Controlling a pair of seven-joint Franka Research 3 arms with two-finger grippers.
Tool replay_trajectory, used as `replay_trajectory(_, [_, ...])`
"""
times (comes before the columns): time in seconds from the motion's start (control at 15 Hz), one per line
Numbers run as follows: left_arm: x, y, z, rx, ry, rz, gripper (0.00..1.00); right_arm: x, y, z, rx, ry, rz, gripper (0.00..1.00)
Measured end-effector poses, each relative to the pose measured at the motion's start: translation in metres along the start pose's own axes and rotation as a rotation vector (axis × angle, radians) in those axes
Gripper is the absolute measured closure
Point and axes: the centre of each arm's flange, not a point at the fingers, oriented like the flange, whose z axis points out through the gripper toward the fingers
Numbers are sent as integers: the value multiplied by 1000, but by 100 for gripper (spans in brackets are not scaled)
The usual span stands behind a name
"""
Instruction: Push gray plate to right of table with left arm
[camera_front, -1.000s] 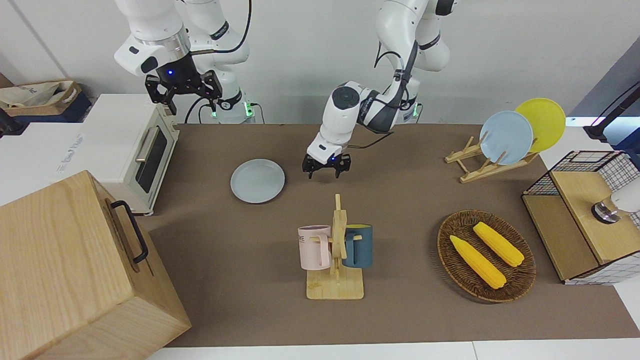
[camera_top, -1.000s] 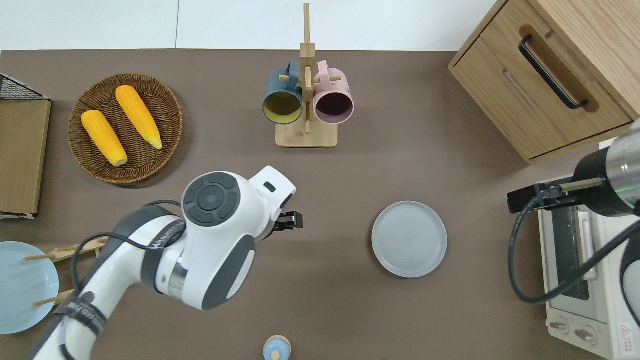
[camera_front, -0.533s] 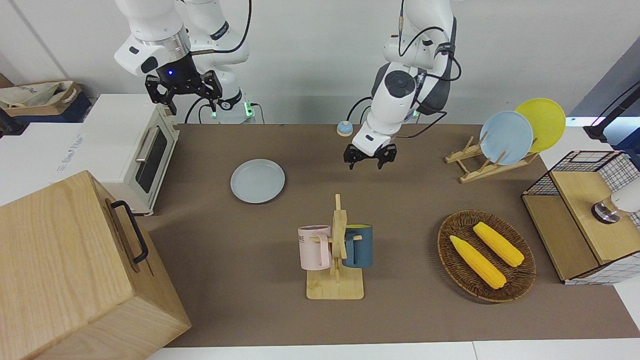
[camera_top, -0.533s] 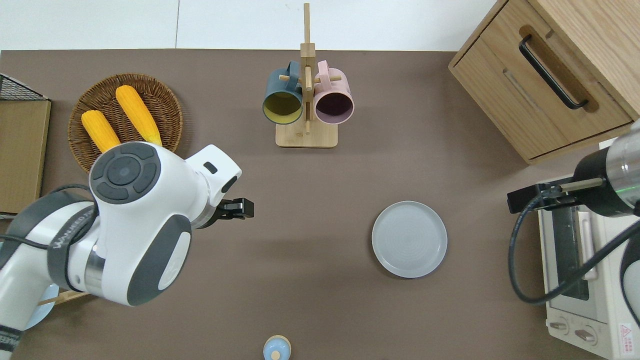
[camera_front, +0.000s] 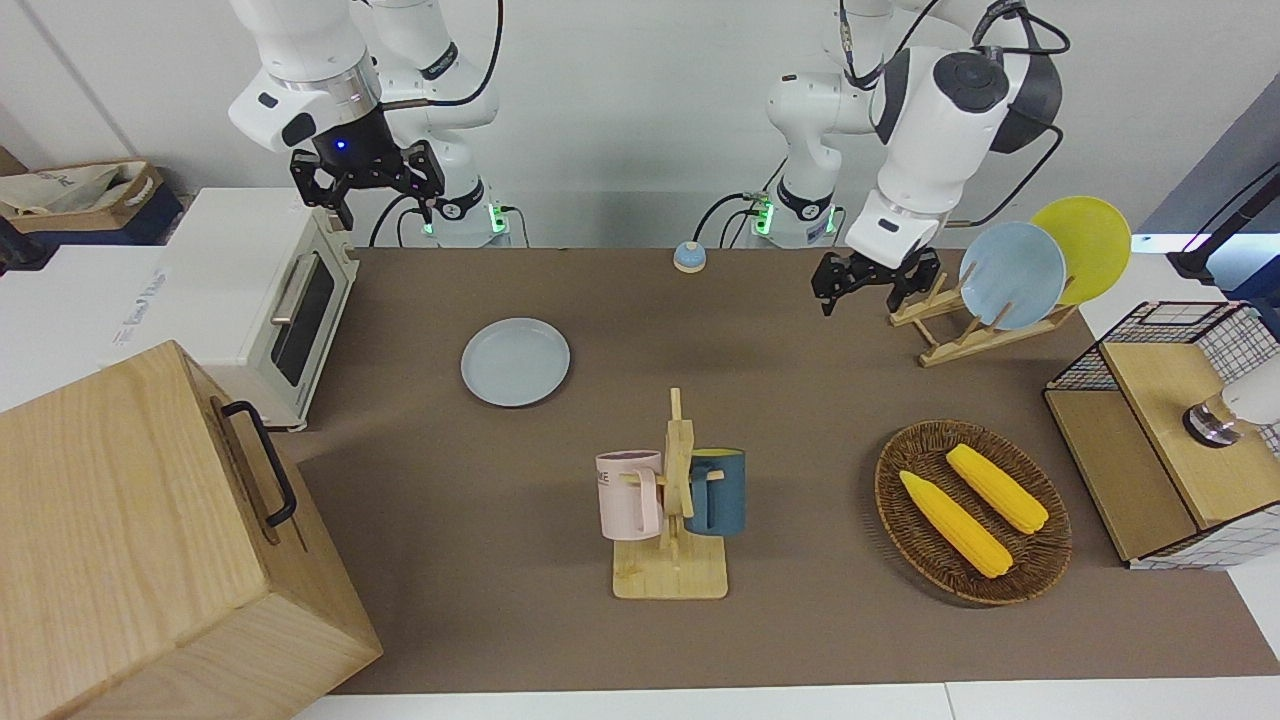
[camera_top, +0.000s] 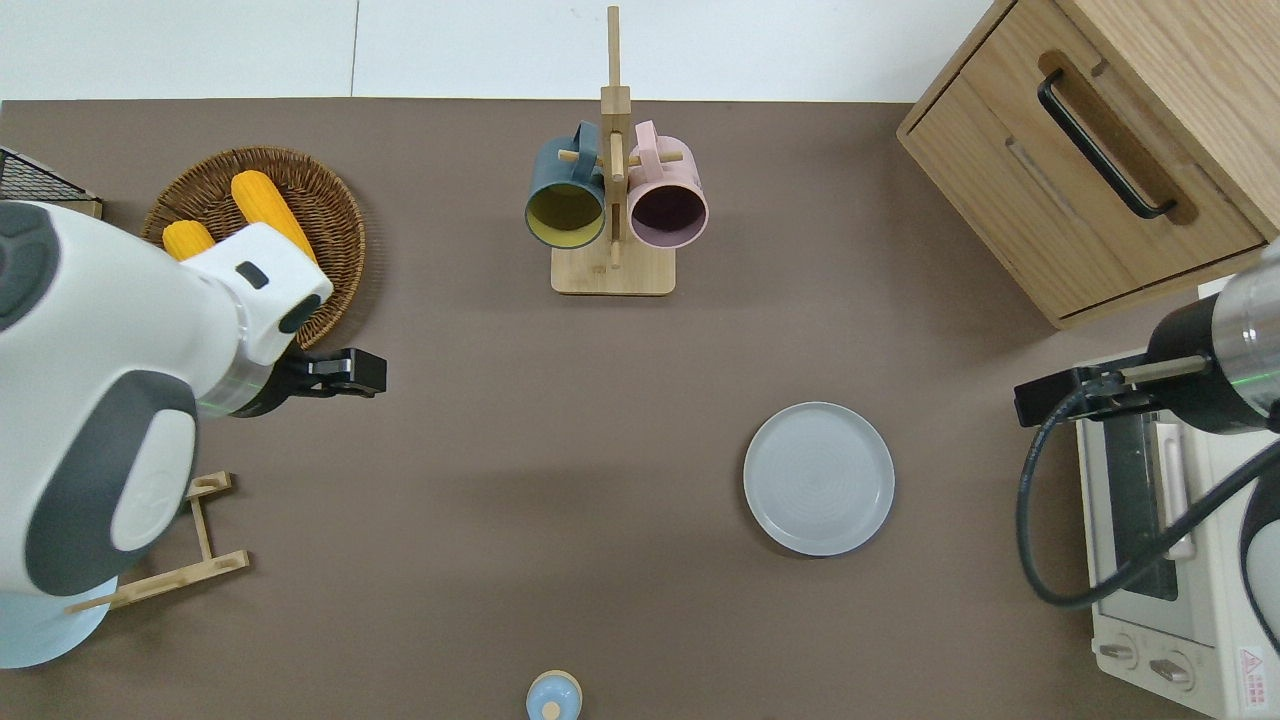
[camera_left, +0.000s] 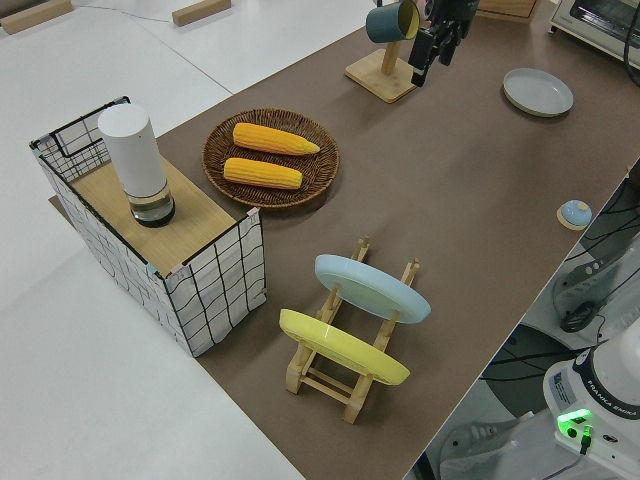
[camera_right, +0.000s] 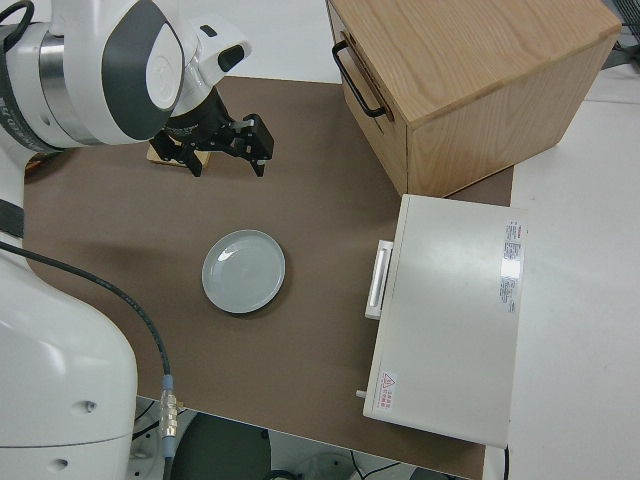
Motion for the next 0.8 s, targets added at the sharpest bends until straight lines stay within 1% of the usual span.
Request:
replay_trajectory(0.07, [2,-12,-20,-1,6,-14,0,0,0,0,0,0,0,1])
replay_trajectory(0.13, [3,-16,-28,-2,10,-10,0,0,0,0,0,0,0,1])
replay_trajectory(0.2, [4,-22,-34,-3,14,14,0,0,0,0,0,0,0,1])
replay_trajectory(0.4, [5,-59,-48,-4,-2,120,0,0,0,0,0,0,0,1])
replay_trajectory(0.47, [6,-69,-54,-4,-1,139,0,0,0,0,0,0,0,1])
replay_trajectory(0.6, [7,-87,-64,-4,11,154,0,0,0,0,0,0,0,1])
replay_trajectory(0.8, [6,-106,-70,-4,12,161,0,0,0,0,0,0,0,1])
